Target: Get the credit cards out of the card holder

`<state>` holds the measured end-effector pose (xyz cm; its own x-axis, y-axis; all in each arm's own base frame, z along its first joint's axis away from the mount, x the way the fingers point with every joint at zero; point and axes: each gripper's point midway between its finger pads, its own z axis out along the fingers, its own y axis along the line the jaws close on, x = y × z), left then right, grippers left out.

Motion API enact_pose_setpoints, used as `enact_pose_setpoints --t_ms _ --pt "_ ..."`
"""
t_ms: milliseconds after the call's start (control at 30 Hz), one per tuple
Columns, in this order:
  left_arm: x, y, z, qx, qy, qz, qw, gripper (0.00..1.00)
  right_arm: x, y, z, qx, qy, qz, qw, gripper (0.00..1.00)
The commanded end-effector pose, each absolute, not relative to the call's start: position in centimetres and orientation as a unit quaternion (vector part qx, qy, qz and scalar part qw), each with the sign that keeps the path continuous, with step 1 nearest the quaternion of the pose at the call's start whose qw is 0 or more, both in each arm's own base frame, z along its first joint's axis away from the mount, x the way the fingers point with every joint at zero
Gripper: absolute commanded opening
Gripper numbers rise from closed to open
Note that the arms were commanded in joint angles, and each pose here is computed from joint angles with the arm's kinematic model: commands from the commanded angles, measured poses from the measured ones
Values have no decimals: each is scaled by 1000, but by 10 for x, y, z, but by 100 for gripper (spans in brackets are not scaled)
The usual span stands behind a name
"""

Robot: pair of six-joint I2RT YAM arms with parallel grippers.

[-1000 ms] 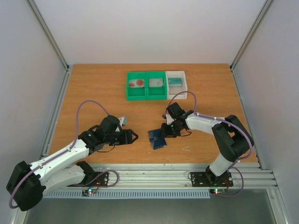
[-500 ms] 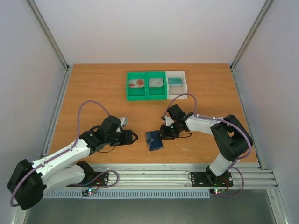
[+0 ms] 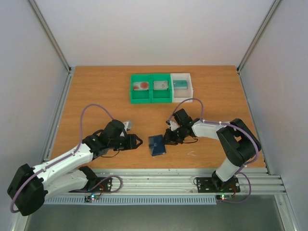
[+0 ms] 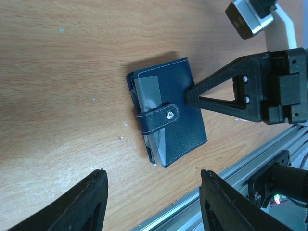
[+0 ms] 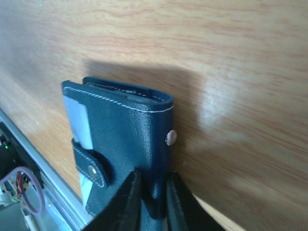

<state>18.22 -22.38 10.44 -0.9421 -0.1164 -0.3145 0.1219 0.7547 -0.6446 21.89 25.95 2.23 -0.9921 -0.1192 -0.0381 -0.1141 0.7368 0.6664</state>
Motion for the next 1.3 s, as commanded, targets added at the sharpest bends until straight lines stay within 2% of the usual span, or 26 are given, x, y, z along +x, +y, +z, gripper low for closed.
enact_pose_setpoints --t_ms 0,67,267,500,767,1033,1267 --pt "183 -223 109 -1 917 -355 183 53 213 254 30 46 -934 -354 8 6" --pt "182 -222 110 -2 918 -353 181 53 211 259 39 36 -927 -374 13 1" --pt "176 -230 115 11 913 -372 170 53 204 269 72 27 -918 -397 -6 1" --pt "167 -263 121 57 893 -421 145 60 197 285 114 50 -918 -390 -53 1" --pt "160 -270 121 82 906 -388 145 62 178 298 143 97 -911 -394 -79 1" --pt "161 -268 119 77 911 -376 149 59 168 306 162 141 -897 -404 -111 1" --pt "161 -262 112 69 919 -358 148 51 168 306 164 144 -898 -401 -111 1"
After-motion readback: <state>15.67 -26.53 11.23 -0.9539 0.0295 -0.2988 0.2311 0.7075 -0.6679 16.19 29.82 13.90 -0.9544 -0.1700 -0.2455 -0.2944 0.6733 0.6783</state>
